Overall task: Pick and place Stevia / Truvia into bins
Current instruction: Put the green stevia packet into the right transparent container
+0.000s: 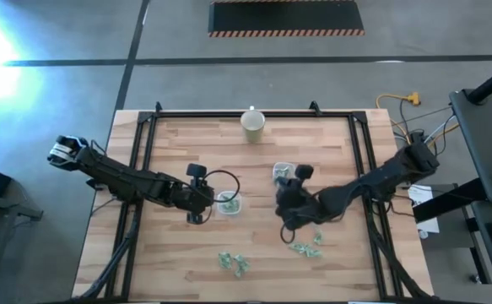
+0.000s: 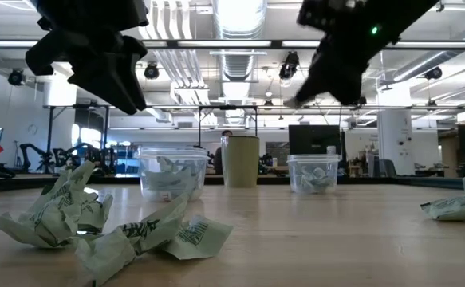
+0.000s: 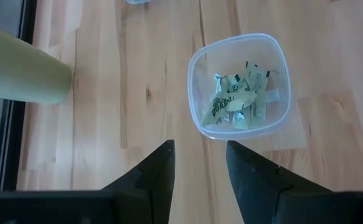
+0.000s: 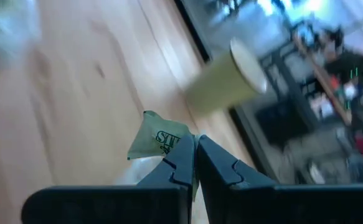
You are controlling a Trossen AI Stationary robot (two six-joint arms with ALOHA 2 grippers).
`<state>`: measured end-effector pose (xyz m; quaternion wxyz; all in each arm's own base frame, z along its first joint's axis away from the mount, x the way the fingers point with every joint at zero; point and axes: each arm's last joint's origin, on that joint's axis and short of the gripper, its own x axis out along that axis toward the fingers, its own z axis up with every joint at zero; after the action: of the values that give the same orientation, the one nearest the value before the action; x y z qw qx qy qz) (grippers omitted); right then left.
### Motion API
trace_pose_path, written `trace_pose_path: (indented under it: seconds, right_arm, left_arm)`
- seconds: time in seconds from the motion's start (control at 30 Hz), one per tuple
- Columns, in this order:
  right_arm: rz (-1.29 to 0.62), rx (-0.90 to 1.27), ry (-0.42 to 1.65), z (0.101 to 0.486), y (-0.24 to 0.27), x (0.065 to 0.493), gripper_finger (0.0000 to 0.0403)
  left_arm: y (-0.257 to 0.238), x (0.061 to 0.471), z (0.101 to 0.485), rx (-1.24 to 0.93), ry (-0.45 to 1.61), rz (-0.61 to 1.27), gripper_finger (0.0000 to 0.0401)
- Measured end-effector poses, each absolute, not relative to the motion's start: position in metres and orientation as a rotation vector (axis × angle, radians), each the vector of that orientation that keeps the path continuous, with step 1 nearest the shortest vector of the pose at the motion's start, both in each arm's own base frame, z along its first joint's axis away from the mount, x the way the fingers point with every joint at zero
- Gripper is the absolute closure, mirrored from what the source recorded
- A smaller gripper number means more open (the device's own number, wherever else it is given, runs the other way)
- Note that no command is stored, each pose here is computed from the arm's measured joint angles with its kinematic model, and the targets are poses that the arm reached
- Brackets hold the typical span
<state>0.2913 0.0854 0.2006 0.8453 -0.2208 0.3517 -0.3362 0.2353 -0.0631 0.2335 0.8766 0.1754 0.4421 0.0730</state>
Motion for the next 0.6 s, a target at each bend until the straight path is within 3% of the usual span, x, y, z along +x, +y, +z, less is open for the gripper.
trace_pose_path:
  seconds: [0.23,0.6]
  right_arm:
    - [-0.796,-0.374,0.848,0.184,0.052,0.286,0.0394]
    - [-0.778,-0.283,0.938,0.174,0.032,0.284,0.0394]
  left_arm:
    - [-0.063,0.235,0.232,0.367,0.926,0.152,0.0273]
    - [-0.063,0.235,0.232,0.368,0.926,0.152,0.0273]
